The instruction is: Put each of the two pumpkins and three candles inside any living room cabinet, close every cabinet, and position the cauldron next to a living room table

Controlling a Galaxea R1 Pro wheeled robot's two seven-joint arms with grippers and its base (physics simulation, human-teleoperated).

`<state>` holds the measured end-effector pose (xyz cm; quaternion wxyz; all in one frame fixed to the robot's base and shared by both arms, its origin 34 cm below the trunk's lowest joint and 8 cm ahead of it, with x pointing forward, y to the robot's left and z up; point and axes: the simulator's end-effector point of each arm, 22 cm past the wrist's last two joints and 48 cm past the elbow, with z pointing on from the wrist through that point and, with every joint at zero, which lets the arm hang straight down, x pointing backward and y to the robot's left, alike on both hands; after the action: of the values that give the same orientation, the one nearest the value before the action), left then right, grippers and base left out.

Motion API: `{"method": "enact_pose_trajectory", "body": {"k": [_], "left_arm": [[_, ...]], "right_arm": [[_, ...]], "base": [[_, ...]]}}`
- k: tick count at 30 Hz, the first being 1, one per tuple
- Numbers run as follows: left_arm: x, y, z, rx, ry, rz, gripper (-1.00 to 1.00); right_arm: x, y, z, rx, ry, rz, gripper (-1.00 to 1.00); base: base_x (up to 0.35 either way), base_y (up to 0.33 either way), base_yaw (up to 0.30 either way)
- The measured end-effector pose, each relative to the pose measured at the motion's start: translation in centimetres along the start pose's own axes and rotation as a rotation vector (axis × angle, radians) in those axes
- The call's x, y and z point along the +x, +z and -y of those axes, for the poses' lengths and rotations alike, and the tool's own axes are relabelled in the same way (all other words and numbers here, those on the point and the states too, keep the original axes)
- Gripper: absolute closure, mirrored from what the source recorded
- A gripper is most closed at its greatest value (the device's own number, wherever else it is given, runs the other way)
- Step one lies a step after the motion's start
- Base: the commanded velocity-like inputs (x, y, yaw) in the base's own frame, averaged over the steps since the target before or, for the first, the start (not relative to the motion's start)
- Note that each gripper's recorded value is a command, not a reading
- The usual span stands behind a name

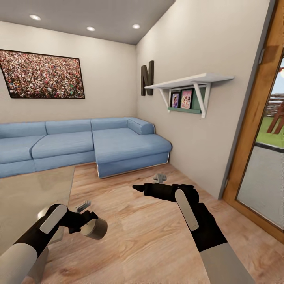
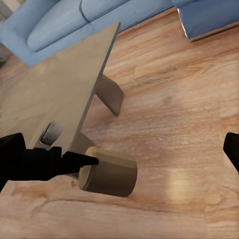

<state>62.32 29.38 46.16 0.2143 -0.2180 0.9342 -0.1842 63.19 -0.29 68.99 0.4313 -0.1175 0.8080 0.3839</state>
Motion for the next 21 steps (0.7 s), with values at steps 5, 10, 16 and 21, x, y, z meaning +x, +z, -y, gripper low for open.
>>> {"method": "enact_pose_trajectory", "body": {"k": [5, 10, 16, 21], "left_arm": [[-0.04, -0.08, 0.05, 0.001, 0.0, 0.001, 1.0], [-0.04, -0.08, 0.05, 0.001, 0.001, 0.001, 1.0], [0.02, -0.04, 0.07, 0.0, 0.002, 0.001, 1.0], [0.03, -0.04, 0.07, -0.001, 0.002, 0.0, 1.0]], "right_arm": [[-0.06, -0.02, -0.13, -0.001, -0.001, 0.001, -1.0], [-0.07, -0.02, -0.15, -0.002, -0.001, 0.002, -1.0], [-0.06, -0.03, -0.12, -0.001, -0.001, 0.001, -1.0], [-0.09, -0.04, -0.15, -0.002, -0.002, 0.002, -1.0]], "base": [[-0.2, 0.1, -0.069], [-0.21, 0.099, -0.008], [-0.219, 0.057, 0.0], [-0.228, 0.004, 0.0]]}}
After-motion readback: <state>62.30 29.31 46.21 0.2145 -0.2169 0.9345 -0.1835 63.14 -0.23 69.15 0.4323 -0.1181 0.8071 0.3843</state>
